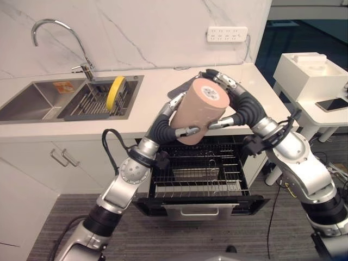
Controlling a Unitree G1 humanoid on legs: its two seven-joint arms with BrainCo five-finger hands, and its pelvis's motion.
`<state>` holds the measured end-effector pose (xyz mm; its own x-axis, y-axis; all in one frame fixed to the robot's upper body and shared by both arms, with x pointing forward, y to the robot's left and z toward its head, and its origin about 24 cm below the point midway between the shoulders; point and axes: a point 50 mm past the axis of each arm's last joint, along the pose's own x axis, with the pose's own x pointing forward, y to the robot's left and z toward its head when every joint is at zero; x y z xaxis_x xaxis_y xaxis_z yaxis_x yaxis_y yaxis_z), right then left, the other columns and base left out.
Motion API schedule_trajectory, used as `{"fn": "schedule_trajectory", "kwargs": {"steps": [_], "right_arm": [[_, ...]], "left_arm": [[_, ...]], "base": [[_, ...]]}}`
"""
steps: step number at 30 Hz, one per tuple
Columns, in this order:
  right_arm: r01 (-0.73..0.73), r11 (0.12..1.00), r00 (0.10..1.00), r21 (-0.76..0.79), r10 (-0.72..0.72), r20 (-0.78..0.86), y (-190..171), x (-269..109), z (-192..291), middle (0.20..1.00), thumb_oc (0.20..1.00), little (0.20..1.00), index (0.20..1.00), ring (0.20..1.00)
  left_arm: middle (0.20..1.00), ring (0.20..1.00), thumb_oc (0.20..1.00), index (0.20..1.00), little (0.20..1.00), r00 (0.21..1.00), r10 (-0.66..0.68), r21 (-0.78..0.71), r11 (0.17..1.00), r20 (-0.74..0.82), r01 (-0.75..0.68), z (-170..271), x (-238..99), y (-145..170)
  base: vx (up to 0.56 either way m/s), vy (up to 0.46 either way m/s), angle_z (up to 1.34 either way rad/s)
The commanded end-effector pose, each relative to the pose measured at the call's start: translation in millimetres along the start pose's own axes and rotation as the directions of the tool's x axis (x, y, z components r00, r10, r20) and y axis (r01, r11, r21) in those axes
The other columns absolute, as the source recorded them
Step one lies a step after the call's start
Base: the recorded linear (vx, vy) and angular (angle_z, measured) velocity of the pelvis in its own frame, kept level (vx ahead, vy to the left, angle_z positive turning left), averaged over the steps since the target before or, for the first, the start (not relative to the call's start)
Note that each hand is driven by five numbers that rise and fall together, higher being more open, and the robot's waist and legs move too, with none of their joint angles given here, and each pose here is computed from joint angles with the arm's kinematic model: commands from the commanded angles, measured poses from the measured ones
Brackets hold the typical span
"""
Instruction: Place the dishes in the dishwasher.
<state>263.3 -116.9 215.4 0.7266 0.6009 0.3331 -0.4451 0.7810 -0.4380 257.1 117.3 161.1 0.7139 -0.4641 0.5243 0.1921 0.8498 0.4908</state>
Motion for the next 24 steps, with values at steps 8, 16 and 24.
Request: {"fn": "schedule_trajectory", "kwargs": {"steps": [8, 16, 24], "right_arm": [[0.002, 0.996, 0.987, -0.090, 0.012, 0.163, -5.9, 14.0, 32.6, 0.200, 0.200, 0.200, 0.200, 0.200], [0.032, 0.995, 0.982, -0.095, -0.013, 0.187, -6.7, 14.1, 34.9, 0.200, 0.200, 0.200, 0.200, 0.200], [0.066, 0.992, 0.980, -0.111, -0.044, 0.192, -9.3, 13.5, 34.6, 0.200, 0.200, 0.200, 0.200, 0.200]], "left_arm": [[0.200, 0.200, 0.200, 0.200, 0.200, 0.983, -0.013, 0.072, 0.997, 0.185, 0.000, 29.2, 21.1, 17.0], [0.200, 0.200, 0.200, 0.200, 0.200, 0.988, -0.013, 0.061, 0.998, 0.156, 0.004, 25.1, 20.2, 14.9], [0.200, 0.200, 0.200, 0.200, 0.200, 0.996, 0.032, 0.010, 0.999, 0.084, -0.033, 15.5, 17.1, 17.4]], "base": [[0.00, 0.000, 0.00], [0.00, 0.000, 0.00], [0.00, 0.000, 0.00]]}}
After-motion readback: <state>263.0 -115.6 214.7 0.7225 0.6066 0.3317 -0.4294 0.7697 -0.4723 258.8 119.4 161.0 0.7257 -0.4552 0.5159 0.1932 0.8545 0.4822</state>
